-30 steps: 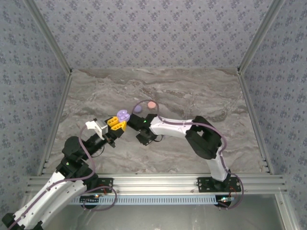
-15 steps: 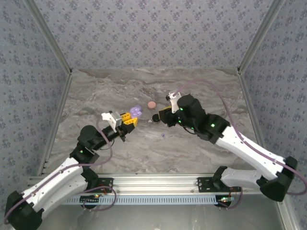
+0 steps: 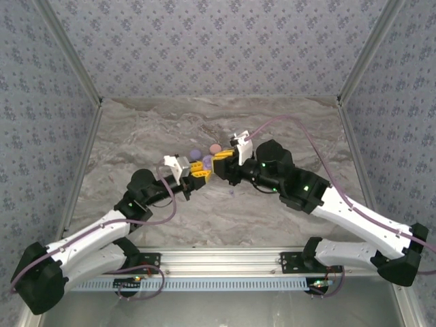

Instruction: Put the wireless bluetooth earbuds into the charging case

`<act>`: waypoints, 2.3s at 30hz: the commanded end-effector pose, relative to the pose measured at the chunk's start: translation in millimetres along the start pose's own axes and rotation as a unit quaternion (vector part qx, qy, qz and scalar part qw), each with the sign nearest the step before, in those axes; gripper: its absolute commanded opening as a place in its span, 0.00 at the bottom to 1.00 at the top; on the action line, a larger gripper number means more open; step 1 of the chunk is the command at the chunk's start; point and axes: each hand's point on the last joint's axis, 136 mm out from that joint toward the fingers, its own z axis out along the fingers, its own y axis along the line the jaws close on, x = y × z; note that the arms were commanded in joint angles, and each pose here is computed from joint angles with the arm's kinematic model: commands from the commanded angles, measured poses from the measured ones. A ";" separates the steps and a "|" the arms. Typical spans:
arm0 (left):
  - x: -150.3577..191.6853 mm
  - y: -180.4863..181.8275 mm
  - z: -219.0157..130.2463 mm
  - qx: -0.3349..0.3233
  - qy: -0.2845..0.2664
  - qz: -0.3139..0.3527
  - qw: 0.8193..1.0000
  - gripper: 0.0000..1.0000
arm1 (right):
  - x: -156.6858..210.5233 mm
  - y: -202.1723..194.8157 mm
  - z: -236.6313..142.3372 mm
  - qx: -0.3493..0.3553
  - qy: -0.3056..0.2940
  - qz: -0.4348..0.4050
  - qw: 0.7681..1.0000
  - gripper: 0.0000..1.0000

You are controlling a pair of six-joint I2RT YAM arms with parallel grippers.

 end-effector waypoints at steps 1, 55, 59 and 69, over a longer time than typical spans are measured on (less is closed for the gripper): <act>-31.1 -9.5 2.2 0.021 -0.044 0.026 0.998 0.00 | -12.9 6.2 4.5 -0.001 -0.019 0.001 1.000 0.26; -42.0 -0.1 0.6 -0.009 -0.064 -0.004 0.998 0.00 | -22.4 -5.6 29.8 0.039 -0.060 -0.016 0.997 0.25; -44.4 -0.4 1.2 -0.007 -0.067 -0.011 0.998 0.00 | -18.1 -7.4 34.7 0.041 -0.056 -0.016 0.997 0.25; -52.2 -0.6 2.6 -0.004 -0.076 -0.028 0.997 0.00 | -6.6 -10.7 40.6 0.041 -0.047 -0.005 0.998 0.25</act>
